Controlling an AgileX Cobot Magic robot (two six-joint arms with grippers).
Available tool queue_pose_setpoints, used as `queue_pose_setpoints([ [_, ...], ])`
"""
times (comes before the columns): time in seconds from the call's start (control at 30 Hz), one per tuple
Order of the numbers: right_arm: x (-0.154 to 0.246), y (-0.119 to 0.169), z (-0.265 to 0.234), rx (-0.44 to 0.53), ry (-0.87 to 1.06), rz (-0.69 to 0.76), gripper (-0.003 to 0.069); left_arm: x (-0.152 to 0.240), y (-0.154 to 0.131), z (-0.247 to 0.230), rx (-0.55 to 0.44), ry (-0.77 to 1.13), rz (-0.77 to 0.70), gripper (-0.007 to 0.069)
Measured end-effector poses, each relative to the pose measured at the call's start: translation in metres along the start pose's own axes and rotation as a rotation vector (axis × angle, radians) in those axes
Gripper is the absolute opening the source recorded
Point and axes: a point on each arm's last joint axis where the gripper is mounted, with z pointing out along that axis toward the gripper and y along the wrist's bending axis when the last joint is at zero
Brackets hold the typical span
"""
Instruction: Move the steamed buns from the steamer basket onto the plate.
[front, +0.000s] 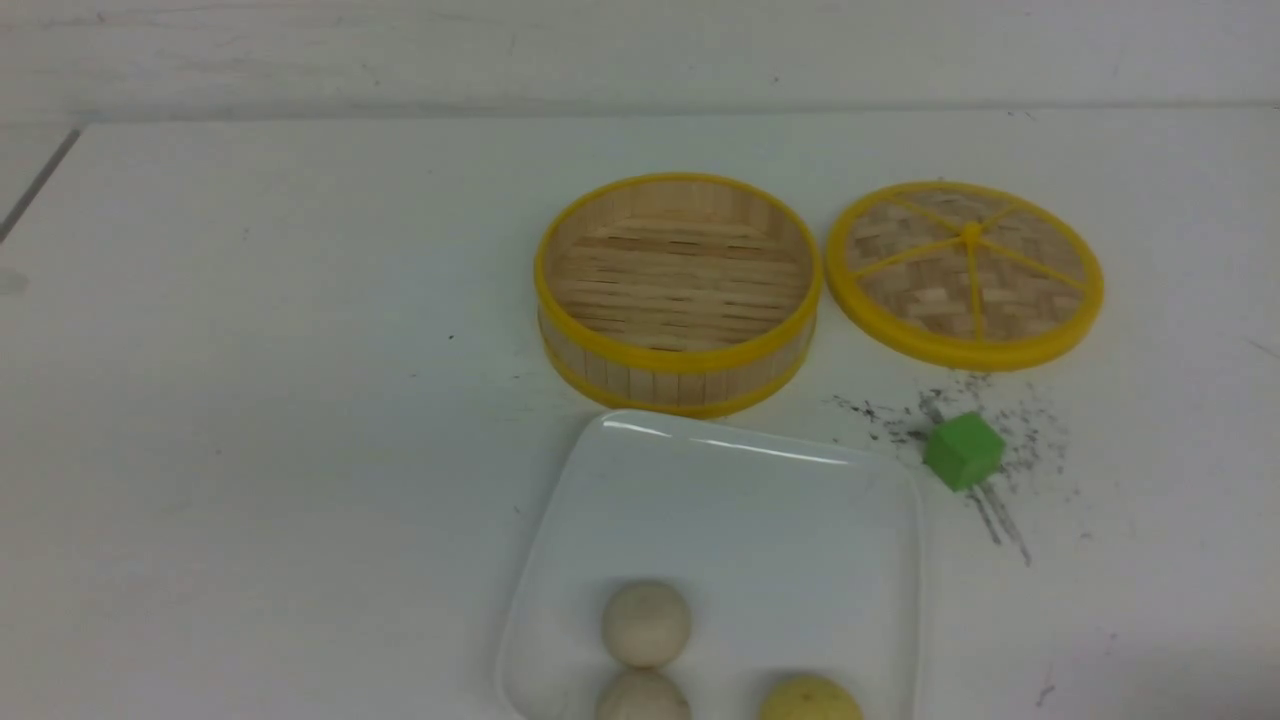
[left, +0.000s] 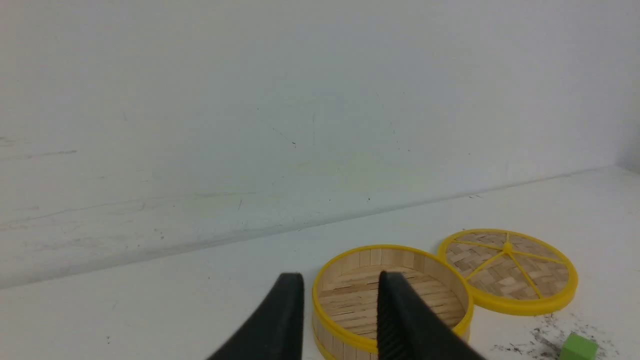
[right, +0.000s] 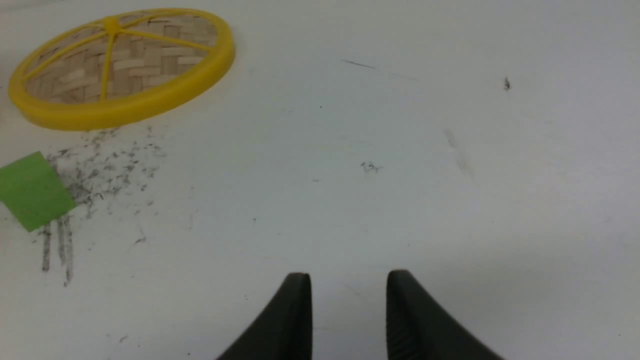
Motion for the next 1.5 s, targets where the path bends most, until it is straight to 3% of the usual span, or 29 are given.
queue_pose_setpoints([
  [0.3, 0.0, 0.0, 0.0, 0.0, 0.0, -0.001, 0.024, 0.022, -0.002, 0.019, 0.003, 0.137, -0.066, 0.0242],
  [0.53, 0.0, 0.0, 0.0, 0.0, 0.0, -0.001, 0.024, 0.125, 0.006, 0.05, -0.11, 0.412, -0.042, 0.0242],
  [0.87, 0.0, 0.0, 0.0, 0.001, 0.0, 0.0, 0.024, 0.229, 0.015, 0.018, -0.32, 0.361, -0.103, 0.0242],
  [1.13, 0.0, 0.0, 0.0, 0.001, 0.0, 0.0, 0.024, 0.244, 0.019, 0.005, -0.438, 0.368, -0.109, 0.0232],
  [1.5, 0.0, 0.0, 0.0, 0.001, 0.0, 0.0, 0.024, 0.243, 0.017, -0.005, -0.467, 0.322, -0.069, 0.0233],
])
